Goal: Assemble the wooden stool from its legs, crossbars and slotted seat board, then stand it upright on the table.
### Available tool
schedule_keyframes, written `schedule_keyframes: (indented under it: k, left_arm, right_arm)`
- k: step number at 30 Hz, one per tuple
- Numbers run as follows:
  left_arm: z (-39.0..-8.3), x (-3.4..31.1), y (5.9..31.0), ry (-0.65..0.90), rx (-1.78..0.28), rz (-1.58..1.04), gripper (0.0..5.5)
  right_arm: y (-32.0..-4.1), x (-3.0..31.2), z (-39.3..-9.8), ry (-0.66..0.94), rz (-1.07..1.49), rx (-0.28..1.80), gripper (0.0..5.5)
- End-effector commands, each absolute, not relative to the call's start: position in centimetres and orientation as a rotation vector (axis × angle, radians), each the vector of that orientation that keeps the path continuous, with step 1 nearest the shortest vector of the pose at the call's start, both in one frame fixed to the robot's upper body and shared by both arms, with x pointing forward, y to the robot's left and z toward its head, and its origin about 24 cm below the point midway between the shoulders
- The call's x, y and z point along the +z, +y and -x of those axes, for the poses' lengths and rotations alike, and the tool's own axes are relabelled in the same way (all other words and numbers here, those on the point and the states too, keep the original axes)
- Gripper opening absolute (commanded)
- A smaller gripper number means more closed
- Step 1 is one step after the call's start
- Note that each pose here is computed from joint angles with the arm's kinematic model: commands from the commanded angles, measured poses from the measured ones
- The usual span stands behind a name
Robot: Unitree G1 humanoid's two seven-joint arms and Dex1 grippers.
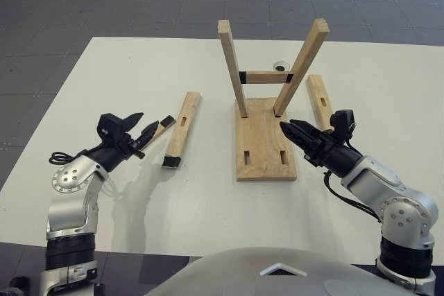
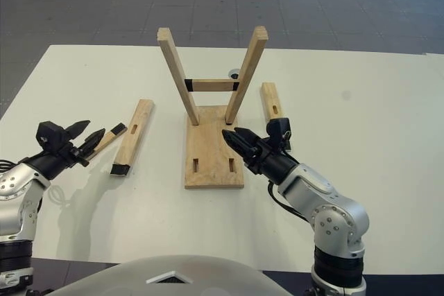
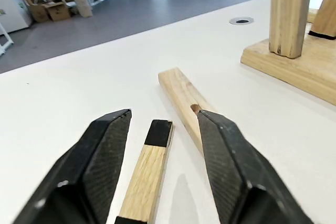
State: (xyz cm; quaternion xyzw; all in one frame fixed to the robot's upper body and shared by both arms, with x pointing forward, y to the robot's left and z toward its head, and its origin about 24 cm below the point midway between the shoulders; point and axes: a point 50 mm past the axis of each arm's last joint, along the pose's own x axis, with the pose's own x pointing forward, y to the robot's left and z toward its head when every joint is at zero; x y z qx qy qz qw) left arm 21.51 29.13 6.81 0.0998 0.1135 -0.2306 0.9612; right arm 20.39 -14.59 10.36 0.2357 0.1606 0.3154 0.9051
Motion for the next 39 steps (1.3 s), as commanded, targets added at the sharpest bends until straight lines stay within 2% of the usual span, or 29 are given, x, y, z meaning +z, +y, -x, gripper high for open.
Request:
schedule_keyframes:
  k: [1,9,13,18,25,28,33,35,39]
  left_arm:
    - [-22.7,8.4,30.6,0.215,-0.540,-0.268,2.86]
    - [-22.3,6.1,33.1,0.399,-0.684,-0.323,2.86]
    - [-22.8,6.0,33.7,0.388,-0.638,-0.356,2.86]
    - [-21.7,4.1,34.5,0.523,-0.621,-0.375,2.86]
    - [-21.5,3.2,35.4,0.639,-0.588,-0.328,2.86]
    - [-20.8,2.6,35.1,0.724,-0.639,-0.245,2.47]
    - [-20.5,2.7,35.3,0.786,-0.651,-0.296,1.54]
    - [-20.5,2.7,35.4,0.806,-0.647,-0.326,1.33]
    - [-20.4,2.2,34.9,0.812,-0.698,-0.437,1.32]
  right_arm:
    - [-14.7,10.4,-20.5,0.335,-0.452,0.646,2.26]
    - [-14.4,10.1,-20.2,0.341,-0.428,0.650,2.26]
    - [-14.4,10.1,-20.3,0.345,-0.417,0.662,2.26]
    - [-14.4,10.0,-20.2,0.350,-0.406,0.665,2.26]
    - [-14.0,9.8,-20.1,0.353,-0.395,0.668,2.26]
    - [-14.1,9.8,-20.0,0.351,-0.392,0.660,2.26]
    - [-14.2,9.9,-19.9,0.345,-0.394,0.652,2.26]
    - [-14.2,9.9,-19.9,0.341,-0.395,0.650,2.26]
    - [-14.1,10.4,-19.9,0.321,-0.393,0.659,2.26]
